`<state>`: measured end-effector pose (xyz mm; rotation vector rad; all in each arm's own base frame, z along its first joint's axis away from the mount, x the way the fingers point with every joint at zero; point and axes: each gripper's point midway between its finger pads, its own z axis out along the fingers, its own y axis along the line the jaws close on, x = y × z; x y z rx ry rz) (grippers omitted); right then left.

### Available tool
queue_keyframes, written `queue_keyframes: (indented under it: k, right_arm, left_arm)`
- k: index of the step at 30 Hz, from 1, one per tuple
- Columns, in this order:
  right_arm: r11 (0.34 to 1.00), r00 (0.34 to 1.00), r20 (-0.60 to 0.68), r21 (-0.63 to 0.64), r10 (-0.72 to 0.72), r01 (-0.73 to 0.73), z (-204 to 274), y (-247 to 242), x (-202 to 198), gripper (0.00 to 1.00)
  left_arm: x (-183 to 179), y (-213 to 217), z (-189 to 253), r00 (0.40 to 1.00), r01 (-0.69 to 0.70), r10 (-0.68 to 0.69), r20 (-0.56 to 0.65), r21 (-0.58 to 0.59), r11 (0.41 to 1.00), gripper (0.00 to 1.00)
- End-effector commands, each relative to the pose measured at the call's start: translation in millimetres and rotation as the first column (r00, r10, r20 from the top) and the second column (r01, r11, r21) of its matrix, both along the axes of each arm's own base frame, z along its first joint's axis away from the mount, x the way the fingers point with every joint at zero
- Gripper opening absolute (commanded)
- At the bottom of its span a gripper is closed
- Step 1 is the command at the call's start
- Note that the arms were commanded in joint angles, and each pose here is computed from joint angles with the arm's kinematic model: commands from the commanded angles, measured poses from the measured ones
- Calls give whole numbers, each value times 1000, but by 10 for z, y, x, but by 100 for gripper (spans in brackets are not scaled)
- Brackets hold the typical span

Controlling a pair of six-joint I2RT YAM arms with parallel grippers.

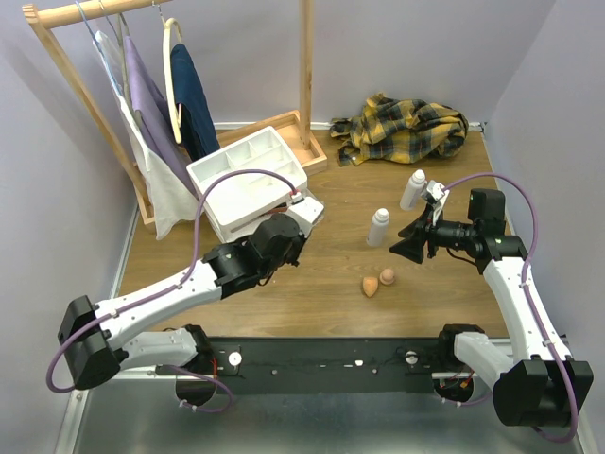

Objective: Organize the makeup
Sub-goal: Close the drawer in the storage box.

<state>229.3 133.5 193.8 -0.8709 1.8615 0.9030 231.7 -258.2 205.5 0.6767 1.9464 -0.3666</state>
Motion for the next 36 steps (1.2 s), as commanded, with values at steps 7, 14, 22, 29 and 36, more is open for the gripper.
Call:
queue_keyframes:
  k: [7, 14, 22, 29, 36]
  right_arm:
    - [1000, 1000, 12, -17, -18, 18, -22, -43, 0, 65]
    - [1000, 1000, 12, -17, -18, 18, -22, -43, 0, 65]
    - [1000, 1000, 15, -15, -17, 18, -13, -43, -3, 65]
    - [1000, 1000, 14, -16, -18, 19, -16, -44, -4, 65]
    - [1000, 1000, 18, -17, -19, 20, -9, -46, 4, 65]
  left_arm:
    - [279, 281, -221, 985, -172, 167, 45, 214, 962, 11]
    - [447, 408, -254, 963, -269, 250, 105, 272, 924, 25]
    - [753, 622, -148, 911, -409, 380, 161, 234, 882, 98]
    - [784, 543, -38, 923, -379, 358, 139, 176, 909, 99]
    - [650, 458, 81, 948, -307, 299, 109, 69, 949, 99]
